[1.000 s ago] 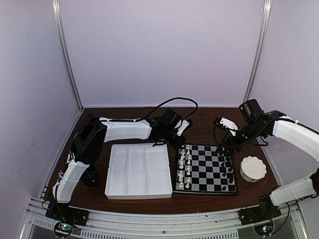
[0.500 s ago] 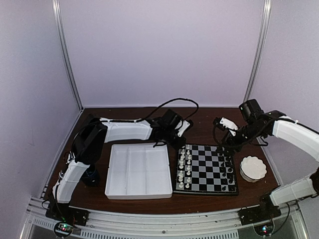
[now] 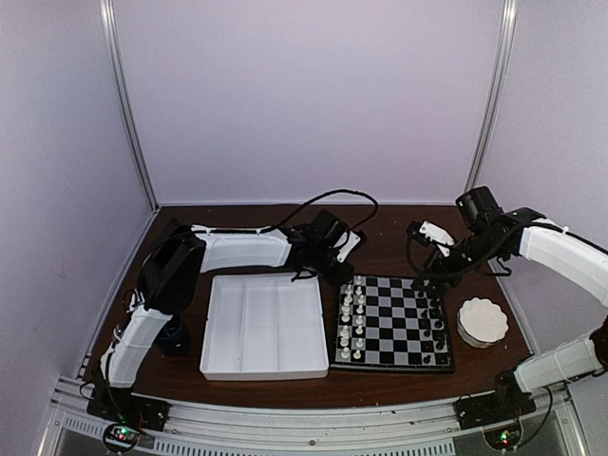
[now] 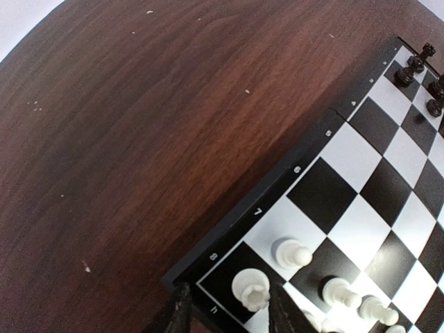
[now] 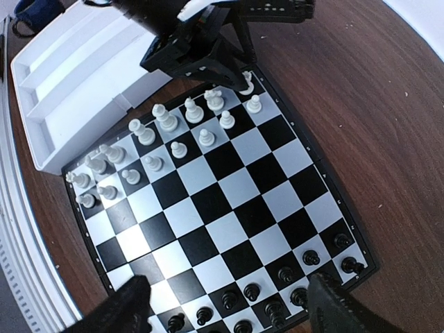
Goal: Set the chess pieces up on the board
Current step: Place the rook at a1, then reset both arms
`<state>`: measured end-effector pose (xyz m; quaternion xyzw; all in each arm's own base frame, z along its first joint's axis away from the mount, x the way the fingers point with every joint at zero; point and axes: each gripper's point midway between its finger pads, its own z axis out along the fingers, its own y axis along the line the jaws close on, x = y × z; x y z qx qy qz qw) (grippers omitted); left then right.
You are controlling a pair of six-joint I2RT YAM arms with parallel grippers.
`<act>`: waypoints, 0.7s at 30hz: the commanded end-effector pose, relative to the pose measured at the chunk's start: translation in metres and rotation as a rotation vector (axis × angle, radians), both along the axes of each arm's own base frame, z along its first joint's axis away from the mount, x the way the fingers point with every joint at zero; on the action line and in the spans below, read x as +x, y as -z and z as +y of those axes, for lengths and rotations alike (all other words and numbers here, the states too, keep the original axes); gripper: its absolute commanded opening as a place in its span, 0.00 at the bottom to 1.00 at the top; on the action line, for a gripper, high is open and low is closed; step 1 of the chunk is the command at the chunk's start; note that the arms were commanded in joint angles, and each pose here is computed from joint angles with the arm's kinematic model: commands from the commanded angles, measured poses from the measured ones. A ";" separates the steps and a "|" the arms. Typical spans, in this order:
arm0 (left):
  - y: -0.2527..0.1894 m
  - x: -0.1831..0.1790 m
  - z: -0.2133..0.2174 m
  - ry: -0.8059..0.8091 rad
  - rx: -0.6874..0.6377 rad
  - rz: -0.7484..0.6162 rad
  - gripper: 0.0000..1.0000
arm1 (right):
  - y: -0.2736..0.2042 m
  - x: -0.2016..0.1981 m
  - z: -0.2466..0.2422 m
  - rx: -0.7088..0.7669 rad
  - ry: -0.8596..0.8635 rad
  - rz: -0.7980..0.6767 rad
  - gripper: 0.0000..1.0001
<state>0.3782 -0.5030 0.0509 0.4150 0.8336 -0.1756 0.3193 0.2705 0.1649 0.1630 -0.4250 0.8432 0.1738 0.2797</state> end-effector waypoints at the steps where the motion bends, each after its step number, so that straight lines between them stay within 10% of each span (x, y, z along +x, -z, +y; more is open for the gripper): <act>1: -0.110 0.019 0.001 -0.025 -0.086 -0.165 0.41 | -0.037 0.024 -0.007 0.020 0.072 -0.073 0.98; 12: -0.214 0.005 0.084 -0.116 -0.060 -0.128 0.43 | -0.152 0.084 -0.087 0.012 0.565 -0.315 1.00; 21: -0.228 -0.022 0.170 -0.288 -0.006 -0.171 0.43 | -0.177 0.060 -0.104 0.055 0.638 -0.442 0.99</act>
